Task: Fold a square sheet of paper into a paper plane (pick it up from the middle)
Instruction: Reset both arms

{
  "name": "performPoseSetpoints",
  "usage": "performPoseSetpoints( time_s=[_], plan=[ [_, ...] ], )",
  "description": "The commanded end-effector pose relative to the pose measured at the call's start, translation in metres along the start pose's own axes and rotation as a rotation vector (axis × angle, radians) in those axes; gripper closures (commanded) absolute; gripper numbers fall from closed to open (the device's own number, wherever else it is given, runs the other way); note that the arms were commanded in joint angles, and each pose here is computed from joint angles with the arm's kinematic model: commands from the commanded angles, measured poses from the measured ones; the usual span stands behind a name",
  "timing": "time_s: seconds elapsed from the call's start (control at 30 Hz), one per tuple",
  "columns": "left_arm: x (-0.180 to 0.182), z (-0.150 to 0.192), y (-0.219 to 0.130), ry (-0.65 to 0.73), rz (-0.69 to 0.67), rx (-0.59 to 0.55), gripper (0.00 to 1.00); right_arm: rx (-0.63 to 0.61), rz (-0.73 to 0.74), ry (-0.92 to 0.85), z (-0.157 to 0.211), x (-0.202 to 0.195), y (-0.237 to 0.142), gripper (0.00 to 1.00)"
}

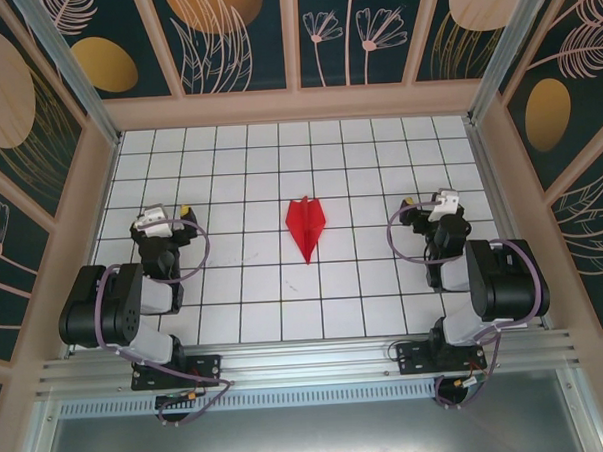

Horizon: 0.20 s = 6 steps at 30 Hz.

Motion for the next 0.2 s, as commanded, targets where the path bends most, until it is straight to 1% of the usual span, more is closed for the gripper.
performPoseSetpoints(
  time_s=[0.0,0.17],
  plan=[
    [-0.0062,-0.0115,0.0068,0.005,0.048,-0.040,0.01,-0.061,-0.029,0.004,-0.0135,0.0028,0.0025,0.01],
    [-0.0067,-0.0117,0.0052,0.006,0.055,-0.044,0.01,-0.060,-0.027,0.005,-0.0134,0.0023,0.0027,0.01]
  ],
)
Point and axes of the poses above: each hand's point on the last joint's axis, 136 mm out from that joint toward the fingers, its own y axis out along the fingers, its own x axis along the line the jaws close on, z = x × y, the point moved 6 cm from there along -y, back along the fingers, and after that the axes turned 1 degree about y, right-handed, at the moved point
